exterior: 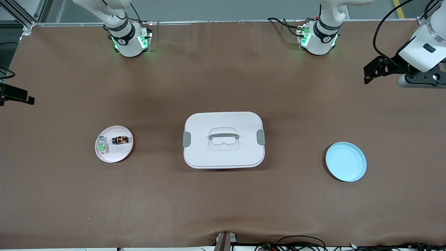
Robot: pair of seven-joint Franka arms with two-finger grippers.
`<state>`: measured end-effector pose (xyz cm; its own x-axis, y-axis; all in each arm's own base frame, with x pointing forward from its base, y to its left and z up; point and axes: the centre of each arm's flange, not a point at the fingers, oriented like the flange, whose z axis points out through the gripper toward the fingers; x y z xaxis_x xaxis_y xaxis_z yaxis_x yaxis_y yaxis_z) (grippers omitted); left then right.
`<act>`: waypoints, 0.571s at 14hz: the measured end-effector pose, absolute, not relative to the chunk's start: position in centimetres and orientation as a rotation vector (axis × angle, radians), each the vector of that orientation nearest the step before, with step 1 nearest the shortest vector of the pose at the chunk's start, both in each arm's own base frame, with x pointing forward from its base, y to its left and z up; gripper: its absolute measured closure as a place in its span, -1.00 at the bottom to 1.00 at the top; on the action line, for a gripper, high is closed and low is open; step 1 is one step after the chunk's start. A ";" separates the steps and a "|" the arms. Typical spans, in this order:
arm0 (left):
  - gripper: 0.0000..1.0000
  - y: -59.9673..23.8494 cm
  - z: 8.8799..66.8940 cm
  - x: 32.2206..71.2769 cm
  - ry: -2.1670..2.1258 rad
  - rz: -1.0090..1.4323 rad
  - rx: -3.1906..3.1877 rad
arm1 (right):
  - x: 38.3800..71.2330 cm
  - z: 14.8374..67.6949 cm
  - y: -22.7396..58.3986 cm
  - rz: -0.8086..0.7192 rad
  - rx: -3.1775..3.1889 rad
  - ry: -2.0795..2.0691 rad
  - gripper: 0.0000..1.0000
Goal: Transfer orange switch to right arm and place
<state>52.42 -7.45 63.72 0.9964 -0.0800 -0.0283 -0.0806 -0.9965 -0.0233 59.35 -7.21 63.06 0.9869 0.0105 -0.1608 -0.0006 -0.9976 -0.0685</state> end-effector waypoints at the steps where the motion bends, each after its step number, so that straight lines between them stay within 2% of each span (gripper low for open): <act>1: -1.00 -7.4 63.7 52.4 0.125 0.043 -3.114 | 58.9 62.9 -7.1 0.264 -3.060 -0.009 -1.00; 4: -1.00 -7.5 63.7 52.4 0.125 0.043 -3.114 | 57.8 62.2 -6.5 0.294 -3.054 -0.021 -1.00; 8: -1.00 -7.4 63.7 52.4 0.124 0.050 -3.114 | 56.3 61.4 -5.6 0.251 -3.060 -0.038 -1.00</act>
